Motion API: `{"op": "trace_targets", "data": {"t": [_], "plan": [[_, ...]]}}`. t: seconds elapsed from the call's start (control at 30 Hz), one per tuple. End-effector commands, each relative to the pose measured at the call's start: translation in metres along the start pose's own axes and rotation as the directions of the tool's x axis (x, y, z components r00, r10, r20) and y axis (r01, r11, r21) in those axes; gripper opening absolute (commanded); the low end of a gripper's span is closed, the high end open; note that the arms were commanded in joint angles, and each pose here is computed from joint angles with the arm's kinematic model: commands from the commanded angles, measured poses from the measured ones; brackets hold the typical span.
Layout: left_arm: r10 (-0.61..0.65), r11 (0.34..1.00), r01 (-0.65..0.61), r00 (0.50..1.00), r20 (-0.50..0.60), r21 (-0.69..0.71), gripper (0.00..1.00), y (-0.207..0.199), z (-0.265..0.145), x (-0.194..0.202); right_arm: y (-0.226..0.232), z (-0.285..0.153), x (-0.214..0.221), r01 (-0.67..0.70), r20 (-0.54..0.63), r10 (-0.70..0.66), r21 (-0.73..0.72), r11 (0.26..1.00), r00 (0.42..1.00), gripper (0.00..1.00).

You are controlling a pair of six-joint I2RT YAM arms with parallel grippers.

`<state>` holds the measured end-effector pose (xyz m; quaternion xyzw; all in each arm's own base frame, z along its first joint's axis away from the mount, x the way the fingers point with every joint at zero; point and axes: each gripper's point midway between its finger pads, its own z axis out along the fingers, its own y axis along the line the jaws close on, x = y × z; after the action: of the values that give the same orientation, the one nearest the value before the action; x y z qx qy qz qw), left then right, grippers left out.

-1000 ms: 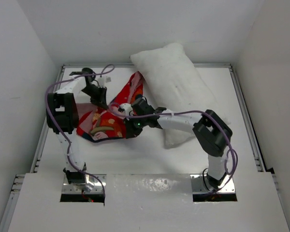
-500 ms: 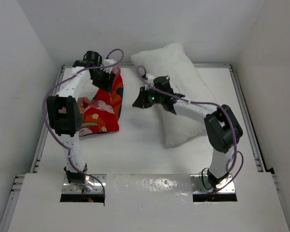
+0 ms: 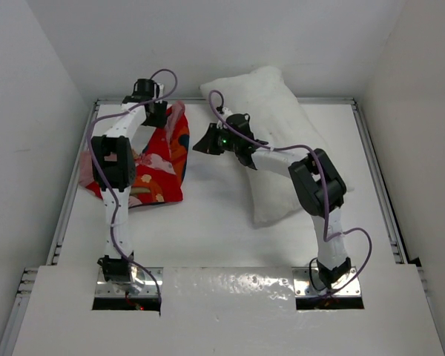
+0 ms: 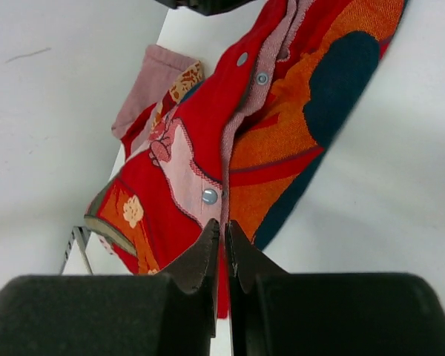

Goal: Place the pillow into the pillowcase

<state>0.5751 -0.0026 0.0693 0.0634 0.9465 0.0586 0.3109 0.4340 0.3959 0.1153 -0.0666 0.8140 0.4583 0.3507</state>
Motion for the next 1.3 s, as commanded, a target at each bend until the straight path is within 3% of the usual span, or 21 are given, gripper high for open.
{"op": "trace_targets", "data": {"t": [0.0, 0.17, 0.3, 0.37, 0.4, 0.43, 0.47, 0.53, 0.67, 0.8, 0.83, 0.93, 0.97, 1.27], "plan": [[-0.086, 0.996, 0.085, 0.993, 0.081, 0.011, 0.56, -0.007, 0.013, -0.024, 0.018, 0.005, -0.024, 0.008, 0.063, -0.003, -0.077, 0.997, 0.998, 0.06], [-0.13, 0.988, 0.126, 0.991, 0.045, 0.085, 0.56, -0.018, 0.043, -0.011, 0.008, 0.002, -0.008, 0.015, 0.019, -0.014, -0.058, 0.998, 1.0, 0.08], [-0.151, 0.976, 0.136, 0.985, 0.08, 0.169, 0.55, -0.029, 0.042, -0.02, -0.002, -0.002, 0.002, 0.033, -0.012, -0.034, -0.015, 0.999, 0.999, 0.09], [-0.147, 0.978, 0.132, 0.986, 0.084, 0.161, 0.46, -0.029, 0.049, -0.018, -0.006, -0.001, 0.004, 0.03, -0.015, -0.03, -0.007, 1.0, 0.999, 0.09], [-0.143, 0.978, 0.128, 0.986, 0.08, 0.166, 0.31, -0.029, 0.051, -0.017, -0.008, 0.001, 0.006, 0.027, -0.02, -0.027, -0.005, 1.0, 0.999, 0.09], [-0.144, 0.975, 0.128, 0.987, 0.076, 0.18, 0.26, -0.03, 0.052, -0.016, -0.009, 0.002, 0.007, 0.018, -0.023, -0.018, -0.003, 1.0, 1.0, 0.09], [-0.143, 0.957, 0.123, 0.988, 0.062, 0.262, 0.14, -0.041, 0.052, -0.012, -0.008, 0.004, 0.005, 0.016, -0.02, -0.016, -0.003, 1.0, 1.0, 0.1], [-0.145, 0.92, 0.114, 0.988, 0.056, 0.375, 0.0, -0.056, 0.039, -0.011, -0.012, 0.006, 0.004, 0.006, -0.024, -0.005, 0.012, 1.0, 1.0, 0.1], [-0.149, 0.784, 0.043, 0.982, 0.12, 0.62, 0.0, -0.092, -0.03, -0.039, -0.018, 0.006, -0.004, -0.005, 0.009, 0.004, 0.064, 0.998, 1.0, 0.1], [-0.117, 0.732, -0.095, 0.958, 0.262, 0.675, 0.0, -0.095, -0.112, -0.065, -0.015, 0.006, -0.021, -0.014, 0.075, 0.008, 0.081, 0.997, 0.997, 0.18], [-0.104, 0.73, -0.127, 0.95, 0.293, 0.671, 0.0, -0.096, -0.137, -0.064, -0.014, 0.007, -0.025, -0.03, 0.093, 0.022, 0.08, 0.996, 0.995, 0.26], [-0.032, 0.73, -0.189, 0.95, 0.31, 0.657, 0.0, -0.096, -0.158, -0.051, -0.009, 0.013, -0.037, -0.082, 0.15, 0.074, 0.05, 0.995, 0.986, 0.37], [-0.021, 0.724, -0.172, 0.963, 0.27, 0.668, 0.0, -0.099, -0.16, -0.04, -0.011, 0.017, -0.038, -0.097, 0.166, 0.089, 0.042, 0.994, 0.982, 0.39], [-0.033, 0.656, -0.135, 0.978, 0.207, 0.742, 0.0, -0.116, -0.177, -0.019, -0.028, 0.062, -0.053, -0.199, 0.236, 0.188, 0.026, 0.98, 0.953, 0.48]]}}
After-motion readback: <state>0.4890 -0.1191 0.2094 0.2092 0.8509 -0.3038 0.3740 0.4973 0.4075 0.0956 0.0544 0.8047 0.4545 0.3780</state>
